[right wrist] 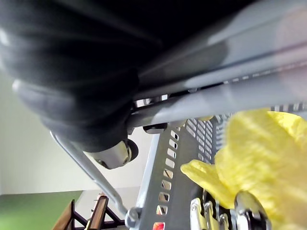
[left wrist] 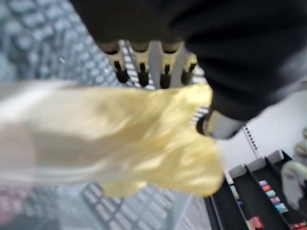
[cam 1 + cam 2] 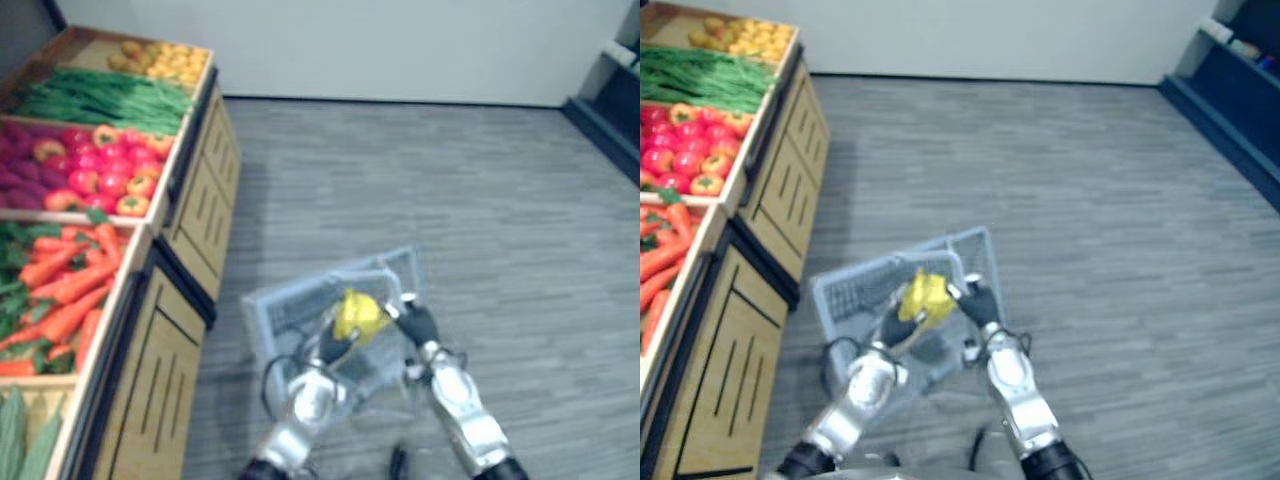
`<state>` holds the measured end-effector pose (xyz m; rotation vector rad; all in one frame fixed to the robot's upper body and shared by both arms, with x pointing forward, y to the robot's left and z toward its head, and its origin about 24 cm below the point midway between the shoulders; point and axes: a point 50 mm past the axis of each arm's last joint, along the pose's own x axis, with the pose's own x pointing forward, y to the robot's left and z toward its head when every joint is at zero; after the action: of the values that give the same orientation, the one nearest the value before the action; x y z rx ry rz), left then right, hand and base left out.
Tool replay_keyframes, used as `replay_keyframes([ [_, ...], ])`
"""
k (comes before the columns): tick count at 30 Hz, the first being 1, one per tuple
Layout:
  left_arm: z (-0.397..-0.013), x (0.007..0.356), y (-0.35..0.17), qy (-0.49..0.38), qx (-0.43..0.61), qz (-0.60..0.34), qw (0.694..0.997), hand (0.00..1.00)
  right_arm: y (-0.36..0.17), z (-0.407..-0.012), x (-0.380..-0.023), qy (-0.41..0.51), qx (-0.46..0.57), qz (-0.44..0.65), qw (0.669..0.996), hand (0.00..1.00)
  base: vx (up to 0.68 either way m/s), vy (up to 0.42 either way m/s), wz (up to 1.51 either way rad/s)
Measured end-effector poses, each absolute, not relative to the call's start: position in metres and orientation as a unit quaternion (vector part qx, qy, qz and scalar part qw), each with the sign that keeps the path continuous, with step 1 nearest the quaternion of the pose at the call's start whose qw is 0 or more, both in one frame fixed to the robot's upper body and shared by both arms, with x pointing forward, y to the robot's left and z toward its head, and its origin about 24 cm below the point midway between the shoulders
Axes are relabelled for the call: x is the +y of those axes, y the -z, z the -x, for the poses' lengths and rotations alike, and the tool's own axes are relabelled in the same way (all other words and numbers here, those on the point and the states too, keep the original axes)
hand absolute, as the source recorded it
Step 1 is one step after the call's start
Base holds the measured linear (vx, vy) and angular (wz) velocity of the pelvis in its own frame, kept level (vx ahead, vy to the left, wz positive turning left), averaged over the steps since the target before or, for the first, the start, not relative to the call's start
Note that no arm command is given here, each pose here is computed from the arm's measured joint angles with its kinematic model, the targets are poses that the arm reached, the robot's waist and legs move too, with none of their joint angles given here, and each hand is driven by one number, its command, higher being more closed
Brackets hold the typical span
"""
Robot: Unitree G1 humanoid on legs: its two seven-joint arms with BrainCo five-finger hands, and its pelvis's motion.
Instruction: Pick vegetable in the basket
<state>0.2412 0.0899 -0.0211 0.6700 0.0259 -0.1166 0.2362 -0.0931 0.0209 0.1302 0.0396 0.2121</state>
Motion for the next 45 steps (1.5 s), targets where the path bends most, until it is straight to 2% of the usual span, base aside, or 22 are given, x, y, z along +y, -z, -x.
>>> replay_keyframes([
  [3, -0.238, 0.094, 0.026, 0.054, 0.020, -0.337, 0.940, 0.00, 0.000, -0.216, -0.097, -0.093, 0.068, -0.093, 0.989, 1.00, 0.40, -0.307, 0.54],
  [5, -0.225, 0.094, 0.035, 0.047, 0.045, -0.331, 0.942, 0.00, 0.019, -0.208, -0.113, -0.075, 0.109, -0.074, 0.988, 1.00, 0.49, -0.378, 0.40],
  [7, -0.224, 0.079, 0.033, 0.050, 0.047, -0.301, 0.951, 0.00, 0.023, -0.210, -0.124, -0.066, 0.116, -0.057, 0.989, 1.00, 0.40, -0.316, 0.66],
  [9, -0.220, 0.076, 0.022, 0.045, 0.032, -0.269, 0.961, 0.00, 0.038, -0.207, -0.150, -0.020, 0.148, -0.028, 0.988, 1.00, 0.45, -0.242, 1.10],
  [11, -0.218, 0.073, 0.008, 0.045, -0.006, -0.253, 0.966, 0.00, 0.038, -0.210, -0.157, -0.006, 0.146, 0.001, 0.989, 1.00, 0.35, -0.173, 1.14],
  [12, -0.221, 0.075, -0.006, 0.029, -0.036, -0.243, 0.969, 0.00, 0.043, -0.208, -0.178, 0.042, 0.157, 0.008, 0.987, 1.00, 0.31, -0.110, 1.95],
  [13, -0.226, 0.086, -0.016, -0.003, -0.051, -0.236, 0.970, 0.00, 0.052, -0.194, -0.219, 0.125, 0.187, 0.032, 0.974, 1.00, 0.30, -0.078, 2.29],
  [14, -0.229, 0.093, -0.020, -0.021, -0.057, -0.236, 0.970, 0.00, 0.057, -0.185, -0.237, 0.166, 0.204, 0.039, 0.964, 1.00, 0.34, -0.039, 2.60],
  [16, -0.233, 0.115, -0.029, -0.073, -0.066, -0.222, 0.970, 0.00, 0.070, -0.152, -0.288, 0.289, 0.253, 0.052, 0.922, 1.00, 0.38, 0.023, 2.92],
  [17, -0.232, 0.126, -0.027, -0.089, -0.057, -0.217, 0.970, 0.00, 0.075, -0.137, -0.307, 0.343, 0.277, 0.052, 0.896, 1.00, 0.31, 0.058, 2.74],
  [18, -0.231, 0.132, -0.024, -0.092, -0.049, -0.223, 0.969, 0.00, 0.079, -0.129, -0.312, 0.361, 0.291, 0.048, 0.885, 1.00, 0.31, 0.037, 2.42],
  [20, -0.223, 0.154, -0.017, -0.107, -0.028, -0.240, 0.964, 0.00, 0.093, -0.111, -0.317, 0.395, 0.331, 0.031, 0.857, 1.00, 0.32, -0.070, 1.89],
  [23, -0.219, 0.167, -0.013, -0.121, -0.014, -0.249, 0.961, 0.00, 0.110, -0.088, -0.312, 0.415, 0.375, 0.003, 0.829, 1.00, 0.37, -0.169, 1.84],
  [27, -0.224, 0.172, -0.009, -0.119, -0.005, -0.248, 0.961, 0.00, 0.116, -0.062, -0.313, 0.440, 0.391, -0.011, 0.808, 1.00, 0.34, -0.212, 1.72],
  [34, -0.232, 0.186, -0.009, -0.140, -0.002, -0.266, 0.954, 0.00, 0.137, -0.016, -0.274, 0.461, 0.437, -0.084, 0.768, 1.00, 0.38, -0.448, 0.81],
  [39, -0.247, 0.172, -0.022, -0.143, -0.030, -0.241, 0.959, 0.00, 0.137, -0.002, -0.275, 0.466, 0.449, -0.080, 0.758, 1.00, 0.40, -0.425, 0.56],
  [45, -0.277, 0.158, -0.053, -0.136, -0.097, -0.244, 0.955, 0.00, 0.137, -0.007, -0.281, 0.461, 0.443, -0.081, 0.764, 1.00, 0.23, -0.090, -0.07],
])
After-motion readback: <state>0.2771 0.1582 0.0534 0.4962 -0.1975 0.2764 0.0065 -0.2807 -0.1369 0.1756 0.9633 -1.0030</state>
